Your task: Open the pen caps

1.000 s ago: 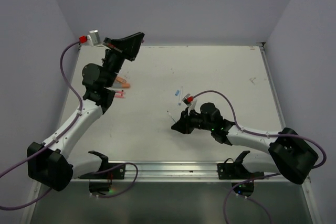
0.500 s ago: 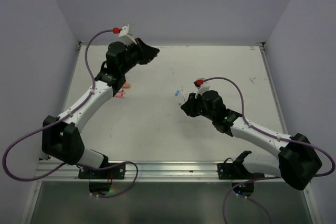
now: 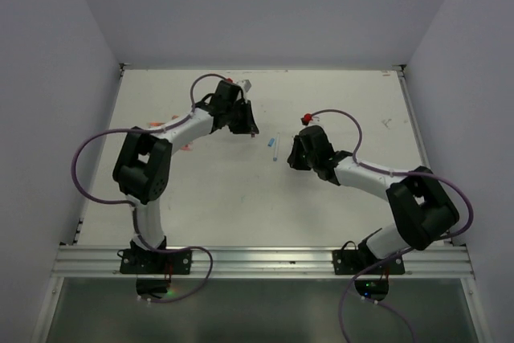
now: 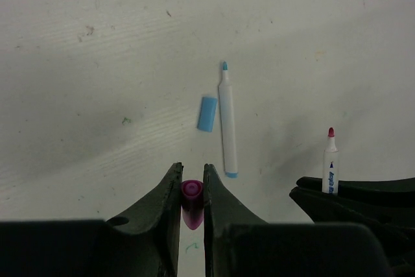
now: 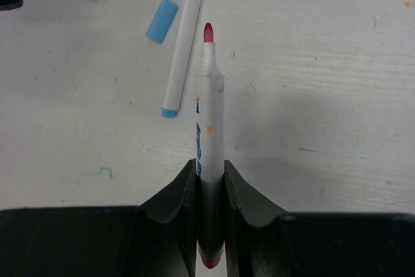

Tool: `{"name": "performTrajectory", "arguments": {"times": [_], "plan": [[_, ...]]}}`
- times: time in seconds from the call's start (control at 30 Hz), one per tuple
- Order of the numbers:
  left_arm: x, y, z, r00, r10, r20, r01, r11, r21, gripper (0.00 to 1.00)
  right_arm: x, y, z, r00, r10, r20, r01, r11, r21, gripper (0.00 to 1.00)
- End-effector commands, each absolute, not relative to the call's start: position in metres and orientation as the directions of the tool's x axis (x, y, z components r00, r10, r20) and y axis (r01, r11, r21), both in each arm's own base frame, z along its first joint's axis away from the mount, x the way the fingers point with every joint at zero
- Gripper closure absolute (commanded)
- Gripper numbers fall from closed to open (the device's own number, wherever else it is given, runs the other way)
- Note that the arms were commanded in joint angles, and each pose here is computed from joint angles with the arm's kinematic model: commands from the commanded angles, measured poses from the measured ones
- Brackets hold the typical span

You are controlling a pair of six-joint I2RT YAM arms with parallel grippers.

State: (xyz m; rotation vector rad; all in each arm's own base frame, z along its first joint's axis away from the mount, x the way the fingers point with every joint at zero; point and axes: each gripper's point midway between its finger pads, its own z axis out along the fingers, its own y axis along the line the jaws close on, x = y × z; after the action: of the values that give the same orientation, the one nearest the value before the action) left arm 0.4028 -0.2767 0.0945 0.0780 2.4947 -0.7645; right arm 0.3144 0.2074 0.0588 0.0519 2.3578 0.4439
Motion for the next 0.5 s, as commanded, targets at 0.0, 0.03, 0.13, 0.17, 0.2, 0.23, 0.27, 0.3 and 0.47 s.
{"name": "performTrajectory", "arguments": {"times": [0.0,0.03,0.13,0.17,0.2,0.23,0.27,0.3,0.47], "plan": [[0.408,-0.289,0.095,-0.854,-0.036,-0.519,0.250,0.846,-0.471,0.87,0.340,0.217,0.070,-0.701,0.204,-0.684,-0.071,0.933,0.352,1.00],[0.410,-0.292,0.086,-0.862,-0.028,-0.506,0.246,0.850,-0.466,0.86,0.341,0.218,0.059,-0.714,0.193,-0.673,-0.065,0.939,0.338,0.99],[0.414,-0.298,0.072,-0.872,-0.014,-0.490,0.245,0.853,-0.461,0.84,0.351,0.221,0.051,-0.718,0.194,-0.668,-0.054,0.942,0.331,0.97],[0.414,-0.300,0.069,-0.874,-0.011,-0.486,0.245,0.853,-0.460,0.82,0.355,0.222,0.050,-0.717,0.198,-0.669,-0.052,0.941,0.335,0.96],[0.414,-0.302,0.065,-0.877,-0.006,-0.480,0.245,0.854,-0.458,0.82,0.356,0.224,0.048,-0.719,0.197,-0.666,-0.053,0.941,0.335,0.96],[0.416,-0.304,0.060,-0.881,-0.003,-0.473,0.243,0.856,-0.457,0.82,0.359,0.224,0.046,-0.719,0.199,-0.665,-0.051,0.941,0.336,0.94],[0.416,-0.304,0.057,-0.883,-0.003,-0.469,0.240,0.857,-0.456,0.80,0.360,0.226,0.042,-0.726,0.194,-0.660,-0.051,0.941,0.333,0.93],[0.417,-0.307,0.057,-0.883,-0.002,-0.469,0.241,0.856,-0.458,0.80,0.361,0.227,0.041,-0.726,0.196,-0.659,-0.052,0.941,0.336,0.93],[0.420,-0.315,0.039,-0.894,0.003,-0.448,0.234,0.855,-0.462,0.75,0.362,0.228,0.032,-0.735,0.201,-0.647,-0.041,0.940,0.339,0.88]]}}
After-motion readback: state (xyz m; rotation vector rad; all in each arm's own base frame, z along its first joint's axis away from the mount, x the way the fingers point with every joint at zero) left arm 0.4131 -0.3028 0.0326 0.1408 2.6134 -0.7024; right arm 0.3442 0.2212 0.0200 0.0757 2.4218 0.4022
